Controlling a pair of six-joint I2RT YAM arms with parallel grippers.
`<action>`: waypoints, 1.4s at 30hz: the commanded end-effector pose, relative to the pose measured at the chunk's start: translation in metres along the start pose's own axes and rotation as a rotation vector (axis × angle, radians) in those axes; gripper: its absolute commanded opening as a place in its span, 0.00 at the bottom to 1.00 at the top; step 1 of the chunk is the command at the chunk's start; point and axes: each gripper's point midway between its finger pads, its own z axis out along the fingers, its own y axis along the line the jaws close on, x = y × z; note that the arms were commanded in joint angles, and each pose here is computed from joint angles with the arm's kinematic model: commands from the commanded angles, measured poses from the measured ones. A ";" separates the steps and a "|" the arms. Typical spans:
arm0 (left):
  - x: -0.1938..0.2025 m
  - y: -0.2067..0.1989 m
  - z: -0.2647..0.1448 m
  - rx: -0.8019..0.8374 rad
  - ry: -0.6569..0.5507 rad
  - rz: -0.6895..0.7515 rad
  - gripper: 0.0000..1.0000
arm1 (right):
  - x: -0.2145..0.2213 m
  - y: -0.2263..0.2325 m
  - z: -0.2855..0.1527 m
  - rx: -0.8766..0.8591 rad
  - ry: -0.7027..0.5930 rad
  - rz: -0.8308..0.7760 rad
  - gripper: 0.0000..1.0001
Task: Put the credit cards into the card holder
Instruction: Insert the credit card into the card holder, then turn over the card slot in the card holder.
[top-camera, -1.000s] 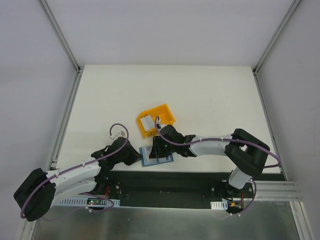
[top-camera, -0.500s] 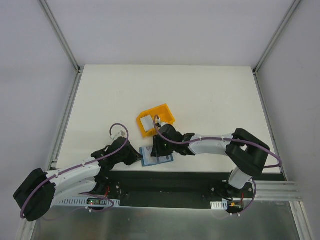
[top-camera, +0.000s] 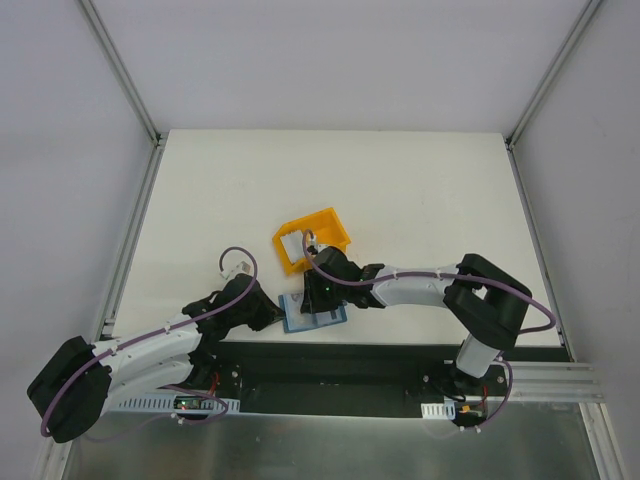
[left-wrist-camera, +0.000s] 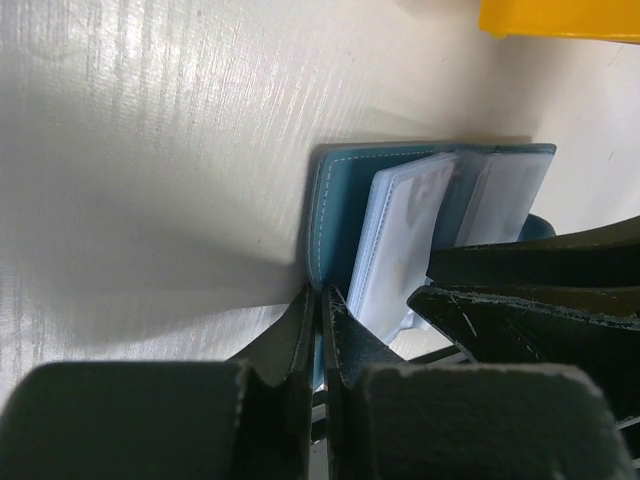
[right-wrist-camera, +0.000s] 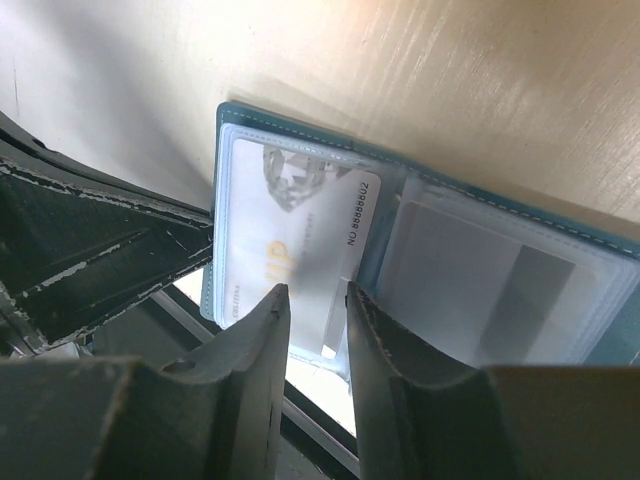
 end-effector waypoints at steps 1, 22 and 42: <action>0.005 0.028 0.001 -0.103 0.021 0.019 0.00 | -0.009 0.036 -0.007 -0.122 -0.019 -0.026 0.30; 0.005 0.027 0.000 -0.093 0.017 0.025 0.00 | -0.011 -0.075 -0.062 0.336 -0.122 -0.020 0.37; -0.001 0.008 -0.005 -0.039 0.010 0.089 0.00 | -0.021 -0.091 -0.079 0.311 -0.121 0.048 0.36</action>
